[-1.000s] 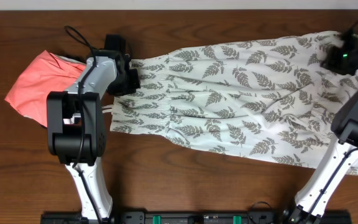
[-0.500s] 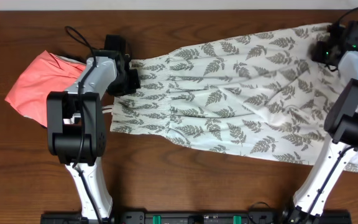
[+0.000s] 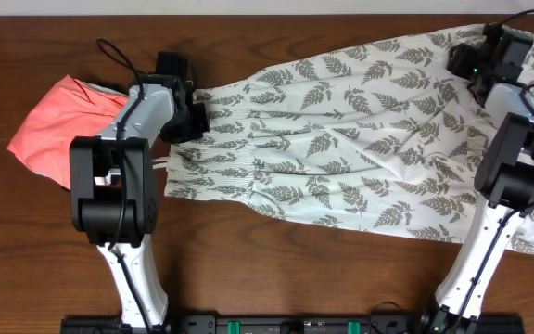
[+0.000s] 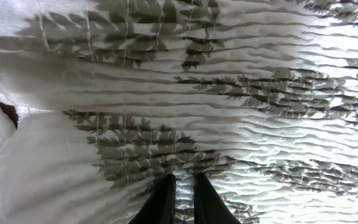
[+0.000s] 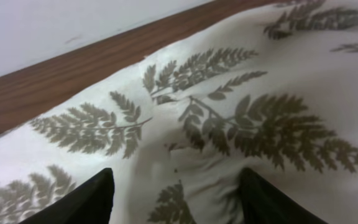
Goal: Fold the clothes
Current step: 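Release the top right corner and withdraw the right gripper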
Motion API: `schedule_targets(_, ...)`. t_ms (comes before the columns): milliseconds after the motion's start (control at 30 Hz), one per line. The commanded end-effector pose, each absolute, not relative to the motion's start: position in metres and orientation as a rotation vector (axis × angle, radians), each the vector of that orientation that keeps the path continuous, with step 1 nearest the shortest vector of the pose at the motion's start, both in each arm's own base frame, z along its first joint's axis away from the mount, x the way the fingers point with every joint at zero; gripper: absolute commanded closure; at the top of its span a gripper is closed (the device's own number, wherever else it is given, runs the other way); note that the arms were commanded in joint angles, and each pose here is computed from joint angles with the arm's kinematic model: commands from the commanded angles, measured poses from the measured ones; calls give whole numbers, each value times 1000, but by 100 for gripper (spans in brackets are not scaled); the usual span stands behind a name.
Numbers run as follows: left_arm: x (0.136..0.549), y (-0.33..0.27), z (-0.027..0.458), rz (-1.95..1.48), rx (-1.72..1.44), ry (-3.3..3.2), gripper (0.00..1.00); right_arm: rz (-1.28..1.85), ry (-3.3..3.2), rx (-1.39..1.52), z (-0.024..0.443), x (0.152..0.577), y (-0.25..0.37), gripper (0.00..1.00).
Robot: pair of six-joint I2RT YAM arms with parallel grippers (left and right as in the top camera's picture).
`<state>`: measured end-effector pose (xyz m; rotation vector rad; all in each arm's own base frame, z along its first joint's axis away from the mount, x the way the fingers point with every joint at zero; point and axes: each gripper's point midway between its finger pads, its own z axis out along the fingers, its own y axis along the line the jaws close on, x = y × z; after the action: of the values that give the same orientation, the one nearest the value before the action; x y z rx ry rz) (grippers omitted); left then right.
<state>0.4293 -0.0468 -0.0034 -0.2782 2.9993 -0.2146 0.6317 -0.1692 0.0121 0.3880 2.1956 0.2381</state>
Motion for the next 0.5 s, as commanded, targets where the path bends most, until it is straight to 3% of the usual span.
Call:
schedule_targets(0,388,-39,-54,-139,-330,3176,87,306,2192,435,40,616,-185,35)
schedule_targets(133,388,-39,-54,-139,-330,3176,87,252,2190,514,103,580,-227,36)
schedule_targets(233,388,-39,-54,-139,-329,3176,87,212,2241,664,143,525,-259,36)
schedule_targets(333,388,-39,-54,-139,-324,3176,87,119,2314,858,158,461,-288,35)
schedule_targets(467,387,-39,-54,-139,-324,3179,87,26,2483,1094,143,379,-304,32)
